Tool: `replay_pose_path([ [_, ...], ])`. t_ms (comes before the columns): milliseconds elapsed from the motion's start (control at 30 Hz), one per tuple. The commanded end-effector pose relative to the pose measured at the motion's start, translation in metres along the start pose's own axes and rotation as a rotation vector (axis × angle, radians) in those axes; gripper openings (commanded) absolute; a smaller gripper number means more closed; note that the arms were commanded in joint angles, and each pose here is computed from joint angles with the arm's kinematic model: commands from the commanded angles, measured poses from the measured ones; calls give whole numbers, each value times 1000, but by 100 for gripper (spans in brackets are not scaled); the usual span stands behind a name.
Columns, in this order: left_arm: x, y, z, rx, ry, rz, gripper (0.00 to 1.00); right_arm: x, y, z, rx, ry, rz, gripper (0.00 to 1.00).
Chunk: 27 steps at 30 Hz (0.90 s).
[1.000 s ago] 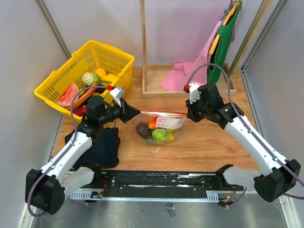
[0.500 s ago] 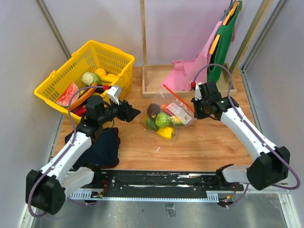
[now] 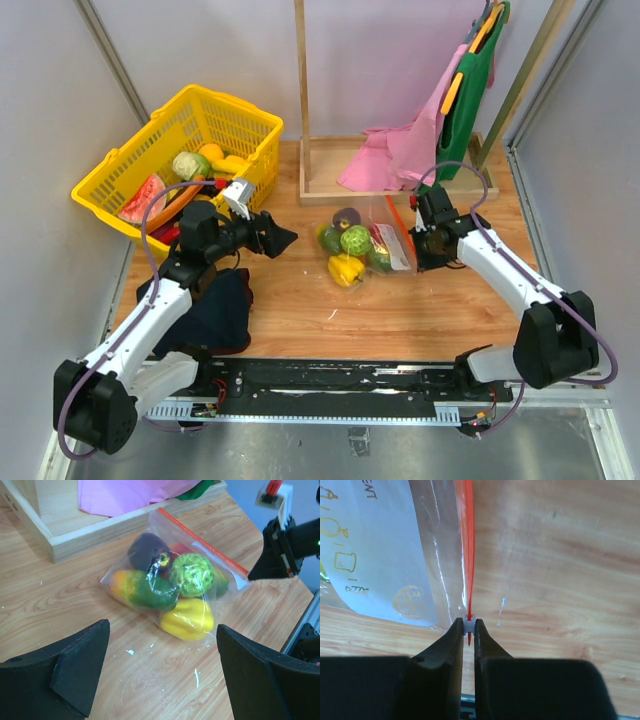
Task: Place the food in the zip-top bag and seal the zipper
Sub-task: Place the zipper food storage bag at the center of the board, then reset both arms
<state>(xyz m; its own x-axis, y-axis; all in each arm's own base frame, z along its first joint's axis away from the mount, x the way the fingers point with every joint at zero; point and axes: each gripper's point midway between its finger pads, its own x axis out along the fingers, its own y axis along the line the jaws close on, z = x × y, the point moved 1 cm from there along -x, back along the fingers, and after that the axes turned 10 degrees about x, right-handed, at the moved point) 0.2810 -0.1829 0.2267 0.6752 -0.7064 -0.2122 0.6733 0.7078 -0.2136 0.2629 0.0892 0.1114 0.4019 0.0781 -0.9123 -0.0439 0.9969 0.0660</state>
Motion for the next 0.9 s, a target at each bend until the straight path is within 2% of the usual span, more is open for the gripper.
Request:
replay_pose_path([
  [0,-6,-5,28,18,-60,-9,92,-2,-15,-25,97,13,-42,10],
  [167,-16,-16,40,-8,-81,-27,95,-11,-32,-34,172,-50,-89,24],
  [300,-35,-24,58,-16,-112,-1,98,-32,-42,-25,227,-183,-103,52],
  [500,-71,-26,90,-12,-180,113,99,-84,-47,0,252,-415,-66,78],
  [600,-91,-21,103,-15,-221,204,99,-117,-51,10,246,-547,-51,99],
  [867,-154,-7,132,-75,-345,469,99,-201,-80,12,224,-923,-103,98],
])
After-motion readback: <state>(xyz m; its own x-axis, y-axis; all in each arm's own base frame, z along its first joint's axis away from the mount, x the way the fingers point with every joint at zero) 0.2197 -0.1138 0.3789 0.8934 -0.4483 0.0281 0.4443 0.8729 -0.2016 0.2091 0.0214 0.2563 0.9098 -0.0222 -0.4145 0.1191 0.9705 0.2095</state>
